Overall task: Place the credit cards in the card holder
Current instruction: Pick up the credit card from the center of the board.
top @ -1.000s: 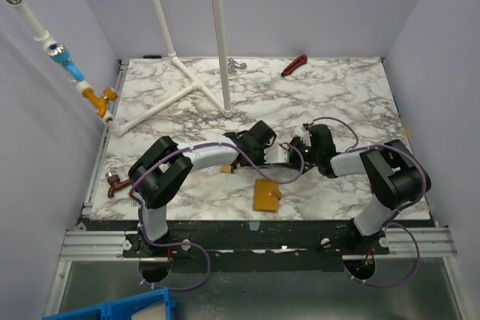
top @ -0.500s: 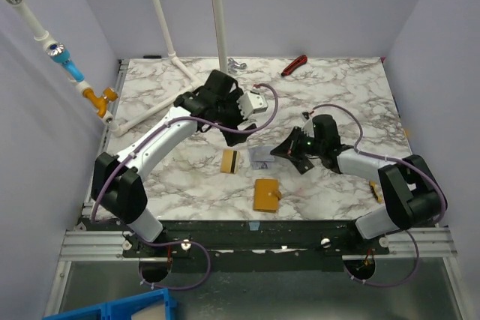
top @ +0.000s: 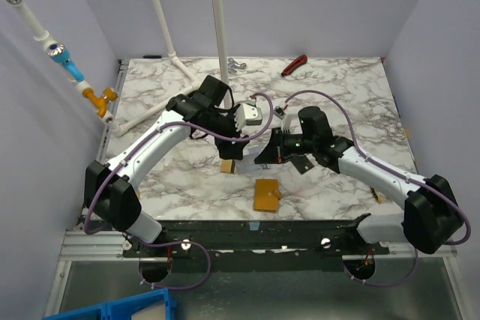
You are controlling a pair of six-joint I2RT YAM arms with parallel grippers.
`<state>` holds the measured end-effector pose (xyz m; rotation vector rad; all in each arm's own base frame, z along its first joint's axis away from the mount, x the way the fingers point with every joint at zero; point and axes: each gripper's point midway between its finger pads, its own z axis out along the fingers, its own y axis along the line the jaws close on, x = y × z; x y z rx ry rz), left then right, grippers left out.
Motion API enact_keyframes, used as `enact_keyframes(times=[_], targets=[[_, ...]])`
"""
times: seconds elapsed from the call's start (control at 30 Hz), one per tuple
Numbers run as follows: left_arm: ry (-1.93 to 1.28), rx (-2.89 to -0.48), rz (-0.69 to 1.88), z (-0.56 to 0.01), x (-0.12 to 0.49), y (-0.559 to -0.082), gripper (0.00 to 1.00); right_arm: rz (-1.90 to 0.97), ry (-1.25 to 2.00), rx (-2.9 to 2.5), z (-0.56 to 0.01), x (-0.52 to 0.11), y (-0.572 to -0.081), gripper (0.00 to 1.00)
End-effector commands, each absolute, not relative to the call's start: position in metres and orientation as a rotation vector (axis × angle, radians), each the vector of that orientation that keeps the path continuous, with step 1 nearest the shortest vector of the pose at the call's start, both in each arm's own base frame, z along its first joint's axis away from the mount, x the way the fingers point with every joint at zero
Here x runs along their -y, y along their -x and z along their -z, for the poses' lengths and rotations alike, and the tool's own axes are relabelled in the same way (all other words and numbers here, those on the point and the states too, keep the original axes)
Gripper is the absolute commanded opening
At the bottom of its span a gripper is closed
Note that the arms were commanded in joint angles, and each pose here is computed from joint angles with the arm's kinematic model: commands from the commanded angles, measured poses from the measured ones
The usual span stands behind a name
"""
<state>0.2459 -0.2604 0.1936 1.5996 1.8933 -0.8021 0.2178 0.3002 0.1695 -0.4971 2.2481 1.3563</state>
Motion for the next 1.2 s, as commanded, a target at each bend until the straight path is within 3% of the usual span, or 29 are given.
enact_keyframes(times=[0.0, 0.1, 0.27, 0.4, 0.57, 0.67, 0.8, 0.87, 0.97, 1.17], targets=[[-1.588, -1.825, 0.913, -0.218, 0.257, -0.223, 0.78, -1.348, 0.629, -2.236, -0.181, -0.296, -0.199, 0.01], [-1.609, -1.820, 0.999, -0.220, 0.255, -0.205, 0.79, -1.355, 0.678, -2.197, -0.196, -0.298, -0.198, 0.01], [-1.634, -1.787, 1.093, -0.216, 0.253, -0.183, 0.93, -1.348, 0.783, -2.146, -0.216, -0.308, -0.191, 0.01], [-1.617, -1.758, 1.158, -0.226, 0.255, -0.173, 0.91, -1.316, 0.833, -2.136, -0.223, -0.313, -0.191, 0.01], [-1.619, -1.773, 1.198, -0.230, 0.254, -0.167, 0.73, -1.300, 0.857, -2.098, -0.234, -0.317, -0.193, 0.01], [-1.605, -1.764, 1.229, -0.235, 0.255, -0.163, 0.55, -1.277, 0.871, -2.088, -0.236, -0.318, -0.194, 0.01], [-1.590, -1.759, 1.247, -0.239, 0.256, -0.161, 0.38, -1.283, 0.888, -2.059, -0.243, -0.319, -0.192, 0.01], [-1.579, -1.755, 1.258, -0.240, 0.258, -0.161, 0.26, -1.308, 0.900, -2.027, -0.250, -0.321, -0.188, 0.01], [-1.552, -1.761, 1.294, -0.244, 0.261, -0.161, 0.00, -1.368, 0.916, -1.974, -0.259, -0.324, -0.180, 0.01], [-1.507, -1.742, 1.385, -0.259, 0.267, -0.154, 0.00, -1.460, 0.902, -1.857, -0.279, -0.324, -0.168, 0.07]])
